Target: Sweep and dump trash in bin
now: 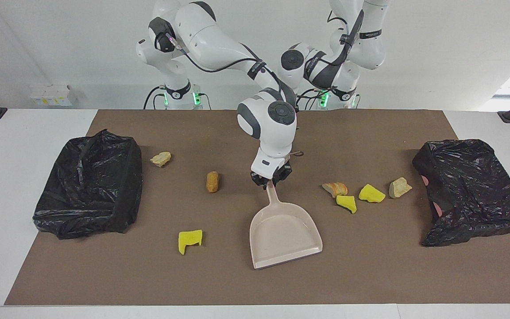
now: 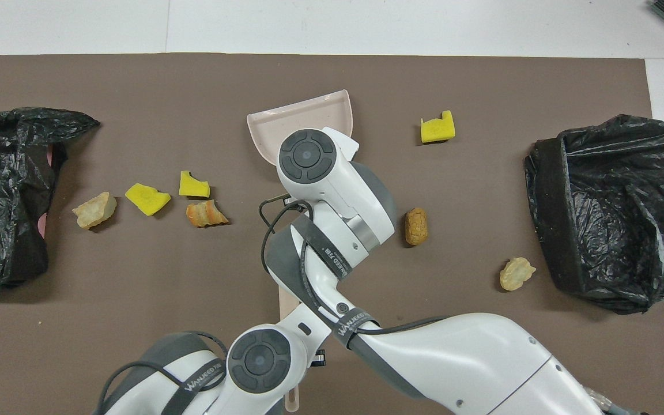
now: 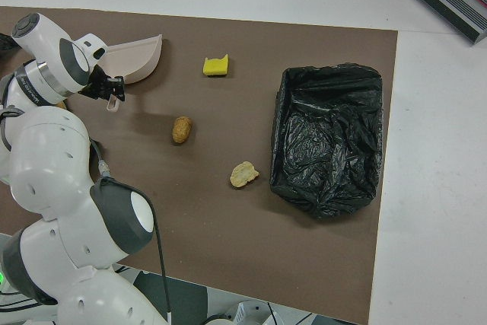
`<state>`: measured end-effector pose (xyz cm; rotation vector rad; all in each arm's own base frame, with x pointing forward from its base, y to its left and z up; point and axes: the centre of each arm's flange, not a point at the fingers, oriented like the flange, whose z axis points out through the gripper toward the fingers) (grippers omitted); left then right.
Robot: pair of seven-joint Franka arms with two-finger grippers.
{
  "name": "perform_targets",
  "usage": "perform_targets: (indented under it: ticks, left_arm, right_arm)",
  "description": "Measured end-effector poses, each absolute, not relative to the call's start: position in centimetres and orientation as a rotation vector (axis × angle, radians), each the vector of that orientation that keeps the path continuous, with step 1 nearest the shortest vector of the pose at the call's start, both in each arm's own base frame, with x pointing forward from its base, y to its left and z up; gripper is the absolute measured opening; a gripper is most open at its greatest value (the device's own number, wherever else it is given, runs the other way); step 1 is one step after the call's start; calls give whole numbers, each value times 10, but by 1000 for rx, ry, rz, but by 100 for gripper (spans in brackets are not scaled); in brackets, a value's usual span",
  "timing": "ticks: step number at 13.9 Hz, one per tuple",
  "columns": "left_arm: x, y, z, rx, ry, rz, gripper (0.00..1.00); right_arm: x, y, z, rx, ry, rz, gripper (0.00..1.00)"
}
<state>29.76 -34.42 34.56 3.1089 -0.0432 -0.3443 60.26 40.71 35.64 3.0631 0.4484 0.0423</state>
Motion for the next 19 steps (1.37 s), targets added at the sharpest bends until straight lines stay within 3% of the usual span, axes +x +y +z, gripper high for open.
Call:
perform_targets:
  ticks: [5, 10, 15, 19]
  left_arm:
    - [328, -311, 348, 3087, -143, -374, 26]
    - [392, -253, 380, 3069, -14, -346, 26]
    - [437, -188, 412, 3150, 114, -287, 26]
    - [468, -114, 420, 3227, 248, -209, 26]
  right_arm:
    - [626, 370, 378, 2980, 837, 76, 32]
    - [653, 294, 413, 2838, 1190, 32, 32]
    - [633, 280, 447, 2660, 1535, -117, 32]
    - [629, 274, 443, 2441, 1880, -144, 32]
